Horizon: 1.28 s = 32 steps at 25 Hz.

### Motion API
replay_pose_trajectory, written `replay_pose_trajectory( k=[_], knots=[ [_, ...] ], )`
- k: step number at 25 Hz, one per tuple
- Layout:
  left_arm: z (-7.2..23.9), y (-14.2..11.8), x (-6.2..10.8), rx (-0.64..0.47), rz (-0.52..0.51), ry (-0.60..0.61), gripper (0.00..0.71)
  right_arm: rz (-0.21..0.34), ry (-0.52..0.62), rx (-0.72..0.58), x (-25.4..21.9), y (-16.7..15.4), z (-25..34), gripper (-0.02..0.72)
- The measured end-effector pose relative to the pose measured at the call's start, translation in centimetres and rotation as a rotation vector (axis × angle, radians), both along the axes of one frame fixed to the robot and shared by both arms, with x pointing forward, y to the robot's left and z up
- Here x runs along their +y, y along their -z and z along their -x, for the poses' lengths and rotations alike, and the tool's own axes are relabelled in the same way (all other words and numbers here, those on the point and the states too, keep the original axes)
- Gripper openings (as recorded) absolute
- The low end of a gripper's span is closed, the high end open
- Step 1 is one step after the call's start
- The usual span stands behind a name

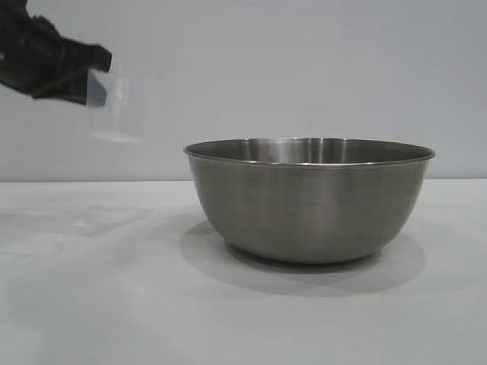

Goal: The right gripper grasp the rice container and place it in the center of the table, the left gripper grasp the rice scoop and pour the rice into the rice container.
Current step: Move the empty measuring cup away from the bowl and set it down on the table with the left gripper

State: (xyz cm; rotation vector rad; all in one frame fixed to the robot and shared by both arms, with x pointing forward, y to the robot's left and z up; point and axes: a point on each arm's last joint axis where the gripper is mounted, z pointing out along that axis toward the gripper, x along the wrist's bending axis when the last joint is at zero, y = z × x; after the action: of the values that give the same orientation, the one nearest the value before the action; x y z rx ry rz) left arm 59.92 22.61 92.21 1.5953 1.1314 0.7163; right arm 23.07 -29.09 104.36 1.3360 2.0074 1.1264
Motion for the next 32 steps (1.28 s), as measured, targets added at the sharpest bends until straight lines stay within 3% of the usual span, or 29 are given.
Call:
replay_pose_trajectory(
  k=[8,13,20,24,25,28,32],
  knots=[
    [1.9,4.2,0.1,0.099,0.005,0.018,0.0,0.001,0.001,0.0,0.0,0.0,0.0,0.375],
    [3.6,5.1,0.1,0.076,-0.009,0.052,0.0,0.001,0.001,0.0,0.0,0.0,0.0,0.375],
    [5.2,5.9,0.3,0.101,-0.038,0.069,0.213,0.001,0.001,0.0,0.0,0.0,0.0,0.375],
    [6.4,6.2,0.3,0.093,-0.019,0.07,0.197,0.001,0.001,0.0,0.0,0.0,0.0,0.375],
    [6.7,6.1,0.4,0.077,-0.004,0.063,0.237,0.001,0.001,0.0,0.0,0.0,0.0,0.375],
    [8.5,6.4,1.3,0.053,0.007,-0.02,0.222,0.001,0.001,0.0,0.0,0.0,0.0,0.375],
    [10.8,7.1,4.4,0.129,0.016,-0.234,0.222,0.001,0.001,0.0,0.0,0.0,0.0,0.375]
  ],
)
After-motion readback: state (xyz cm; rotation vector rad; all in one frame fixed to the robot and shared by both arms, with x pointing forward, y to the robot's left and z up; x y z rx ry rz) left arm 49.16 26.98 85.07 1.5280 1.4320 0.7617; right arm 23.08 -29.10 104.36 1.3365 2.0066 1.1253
